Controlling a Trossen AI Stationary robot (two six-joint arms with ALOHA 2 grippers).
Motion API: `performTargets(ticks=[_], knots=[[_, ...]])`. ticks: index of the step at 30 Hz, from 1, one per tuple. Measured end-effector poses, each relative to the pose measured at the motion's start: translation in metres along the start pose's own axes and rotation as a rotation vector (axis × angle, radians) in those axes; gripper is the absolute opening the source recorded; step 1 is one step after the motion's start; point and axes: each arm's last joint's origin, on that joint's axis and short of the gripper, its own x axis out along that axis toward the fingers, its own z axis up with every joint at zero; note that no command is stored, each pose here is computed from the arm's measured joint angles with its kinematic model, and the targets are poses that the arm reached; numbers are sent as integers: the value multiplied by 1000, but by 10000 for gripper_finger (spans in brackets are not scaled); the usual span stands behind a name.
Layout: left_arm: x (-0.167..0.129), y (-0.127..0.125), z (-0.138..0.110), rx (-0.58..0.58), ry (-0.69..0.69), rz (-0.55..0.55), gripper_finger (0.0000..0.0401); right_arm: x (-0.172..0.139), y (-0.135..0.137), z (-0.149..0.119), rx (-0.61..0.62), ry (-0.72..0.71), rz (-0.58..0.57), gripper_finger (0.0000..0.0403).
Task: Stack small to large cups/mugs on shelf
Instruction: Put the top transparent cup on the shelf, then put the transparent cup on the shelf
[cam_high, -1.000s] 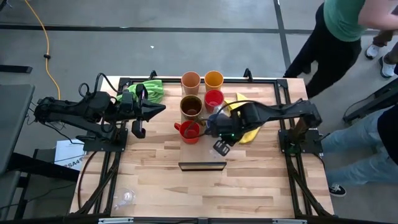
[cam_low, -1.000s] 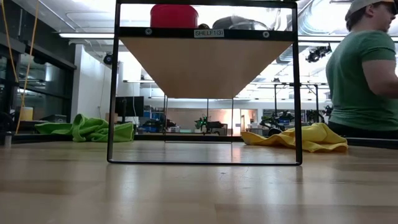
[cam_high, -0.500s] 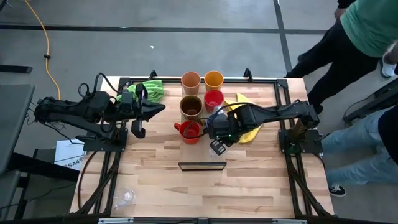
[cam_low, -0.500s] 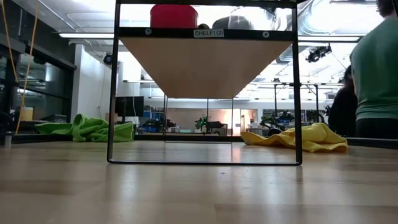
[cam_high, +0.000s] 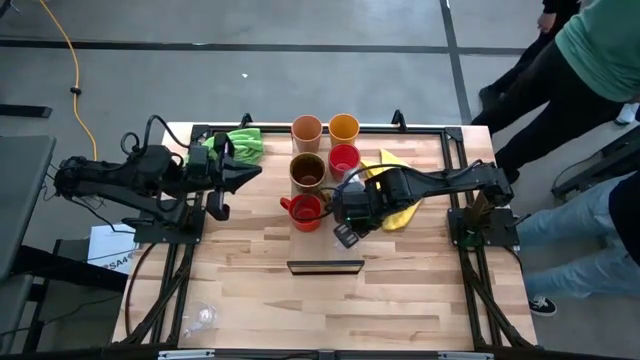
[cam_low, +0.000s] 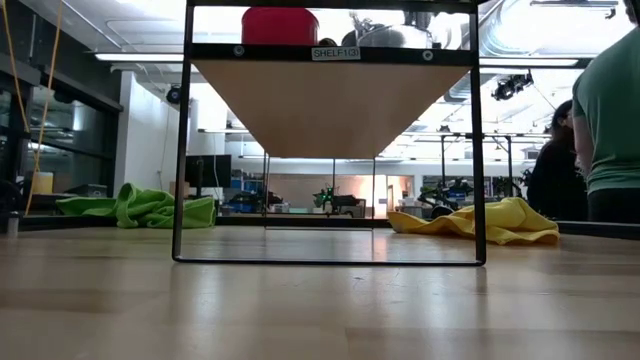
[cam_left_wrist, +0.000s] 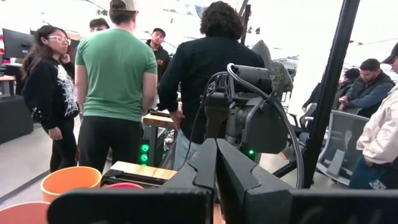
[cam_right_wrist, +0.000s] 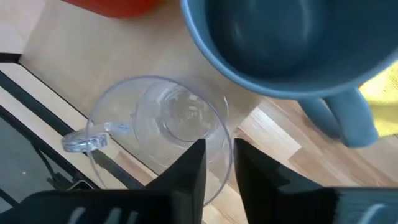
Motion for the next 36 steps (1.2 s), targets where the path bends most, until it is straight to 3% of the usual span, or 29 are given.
performTargets(ticks=[11,20,29,33,36], knots=[[-1,0,1,-1,-3,-1,0,-4,-1,1,-56,-14,-14,108],[-1,0,1,-1,-4,-1,0,-43,-5,-1,-210,-151,-65,108],[-1,0,0,-10,6,-2,0,-68,-16,-34,-358,-300,-113,108],[-1,0,-2,-17,31,-28,0,-65,-43,-60,-310,-312,-119,108],[-1,-1,-6,-45,63,-35,0,-55,-68,-78,-239,-347,-61,108]])
